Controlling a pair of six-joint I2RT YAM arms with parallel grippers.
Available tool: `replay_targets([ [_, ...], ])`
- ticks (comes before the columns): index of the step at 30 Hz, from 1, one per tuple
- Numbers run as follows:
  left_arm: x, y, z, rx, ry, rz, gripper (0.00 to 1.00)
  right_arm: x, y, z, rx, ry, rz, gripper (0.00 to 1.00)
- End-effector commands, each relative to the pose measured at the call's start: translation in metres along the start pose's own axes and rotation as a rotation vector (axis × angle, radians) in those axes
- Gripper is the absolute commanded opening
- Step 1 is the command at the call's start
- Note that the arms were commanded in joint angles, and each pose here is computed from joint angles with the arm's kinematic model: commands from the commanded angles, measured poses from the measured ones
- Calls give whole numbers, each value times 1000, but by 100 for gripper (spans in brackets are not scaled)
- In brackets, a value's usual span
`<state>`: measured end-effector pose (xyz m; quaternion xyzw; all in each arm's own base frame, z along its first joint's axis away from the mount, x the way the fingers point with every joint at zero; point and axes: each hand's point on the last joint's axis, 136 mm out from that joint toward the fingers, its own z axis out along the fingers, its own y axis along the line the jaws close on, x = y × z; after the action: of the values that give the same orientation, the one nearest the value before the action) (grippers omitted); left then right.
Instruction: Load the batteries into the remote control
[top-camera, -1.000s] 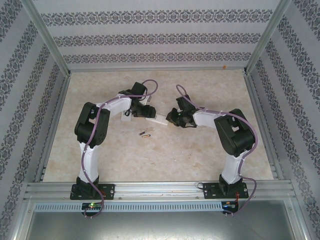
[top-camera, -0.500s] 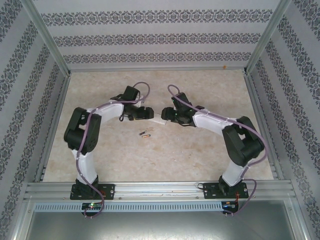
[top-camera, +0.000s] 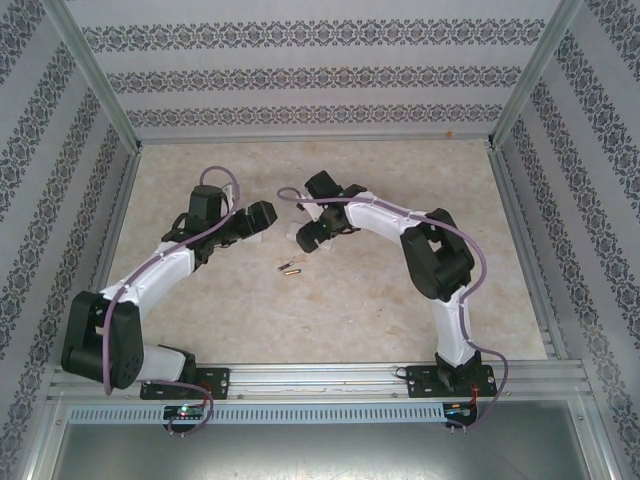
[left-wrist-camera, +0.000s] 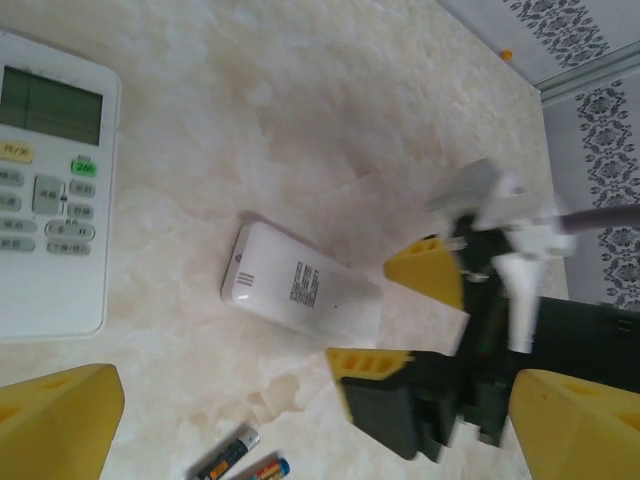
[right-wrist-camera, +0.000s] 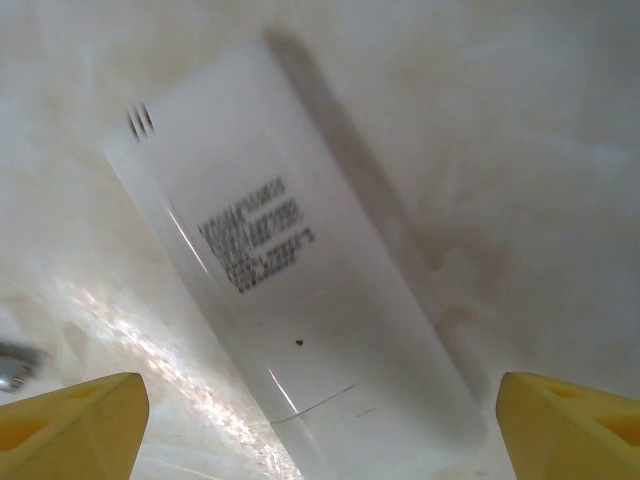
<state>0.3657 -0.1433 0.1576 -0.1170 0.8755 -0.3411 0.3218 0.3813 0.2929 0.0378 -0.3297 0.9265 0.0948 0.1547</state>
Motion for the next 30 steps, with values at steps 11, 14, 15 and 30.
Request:
replay_targets([
  [11,-2,-3,-19,25,-53,-90,100,13,17,10,-28,106,-14,55],
  [14,-2,-7,-18,45,-41,-112,99,-3,33,-18,-142,10,93,48],
  [15,-2,-12,-17,66,-28,-113,97,-9,40,-29,-201,-32,148,47],
  [30,2,-37,8,207,119,-160,64,-25,127,-85,-586,-195,316,46],
])
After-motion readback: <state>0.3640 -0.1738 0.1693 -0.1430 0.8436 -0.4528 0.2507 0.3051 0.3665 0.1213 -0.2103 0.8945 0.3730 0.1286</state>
